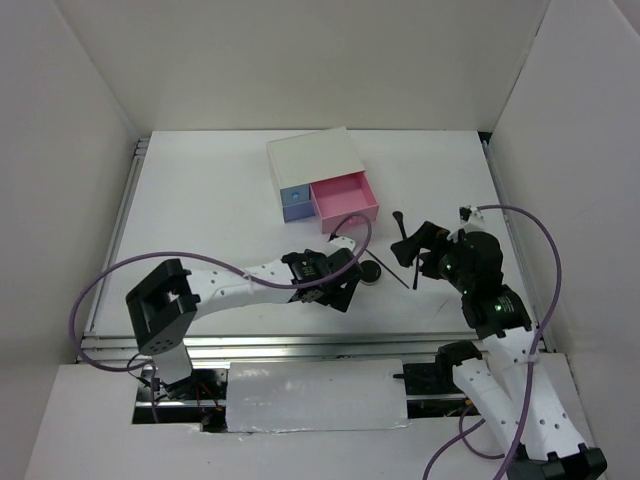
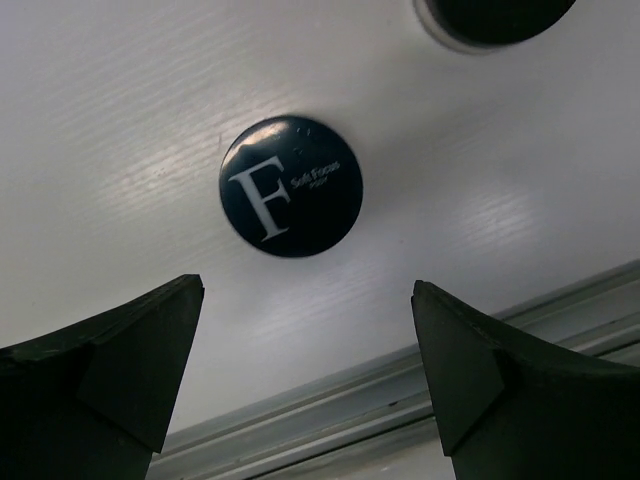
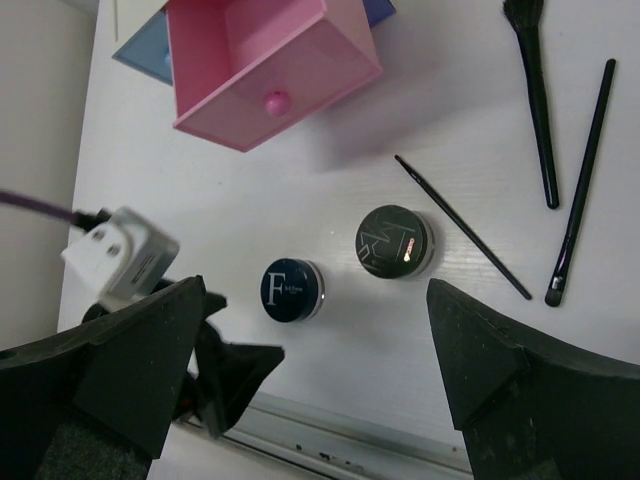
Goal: Organize the makeup
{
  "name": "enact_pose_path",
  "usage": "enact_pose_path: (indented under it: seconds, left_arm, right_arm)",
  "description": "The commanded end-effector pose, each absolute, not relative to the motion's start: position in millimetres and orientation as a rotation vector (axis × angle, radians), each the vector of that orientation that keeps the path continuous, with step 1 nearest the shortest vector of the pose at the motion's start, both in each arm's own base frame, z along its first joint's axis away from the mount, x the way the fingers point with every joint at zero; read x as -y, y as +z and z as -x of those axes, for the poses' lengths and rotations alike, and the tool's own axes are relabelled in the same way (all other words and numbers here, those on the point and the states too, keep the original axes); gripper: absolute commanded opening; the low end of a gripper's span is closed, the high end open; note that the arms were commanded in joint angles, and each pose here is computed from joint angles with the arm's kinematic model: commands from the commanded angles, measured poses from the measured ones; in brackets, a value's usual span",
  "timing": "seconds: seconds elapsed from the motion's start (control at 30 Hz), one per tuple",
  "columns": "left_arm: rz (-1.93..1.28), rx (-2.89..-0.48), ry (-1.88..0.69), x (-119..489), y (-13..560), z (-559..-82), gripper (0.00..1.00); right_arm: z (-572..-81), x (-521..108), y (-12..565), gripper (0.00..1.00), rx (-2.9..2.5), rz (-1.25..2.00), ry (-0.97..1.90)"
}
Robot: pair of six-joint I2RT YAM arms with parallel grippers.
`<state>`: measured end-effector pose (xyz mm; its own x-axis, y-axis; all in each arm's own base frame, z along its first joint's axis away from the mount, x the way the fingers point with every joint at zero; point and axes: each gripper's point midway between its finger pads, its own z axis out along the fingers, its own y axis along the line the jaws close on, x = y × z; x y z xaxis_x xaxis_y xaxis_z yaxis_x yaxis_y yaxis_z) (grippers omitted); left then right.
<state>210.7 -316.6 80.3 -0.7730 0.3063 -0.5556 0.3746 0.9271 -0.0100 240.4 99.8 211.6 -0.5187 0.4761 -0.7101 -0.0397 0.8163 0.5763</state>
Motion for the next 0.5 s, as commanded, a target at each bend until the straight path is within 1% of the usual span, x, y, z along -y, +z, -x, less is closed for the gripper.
enact_pose_path:
  seconds: [0.0, 0.1, 0.2, 0.37, 0.47]
  left_arm:
    - [-0.419, -2.448, -0.24, 348.5, 94.5, -229.4, 0.99]
    - [-0.406, -2.468, -0.199, 353.3, 79.3, -234.0, 0.99]
    - [-0.387, -2.468, -0.106, 344.2, 68.4, -239.9, 0.99]
    - [-0.355, -2.488, -0.063, 336.0, 52.1, -248.7, 0.99]
    - [-0.354, -2.5, -0.078, 336.6, 44.3, -251.0, 0.99]
  right_arm:
    - [-220.5, -97.9, 202.0, 1.0, -2.075, -0.263, 0.65]
    - [-212.8, -100.7, 206.4, 1.0, -2.061, -0.244, 0.679]
    - [-208.6, -103.8, 215.8, 1.0, -2.036, -0.223, 0.708]
    - [-207.0, -108.1, 222.4, 1.0, -2.027, -0.192, 0.734]
    - [-206.4, -109.1, 223.1, 1.0, -2.025, -0.179, 0.738]
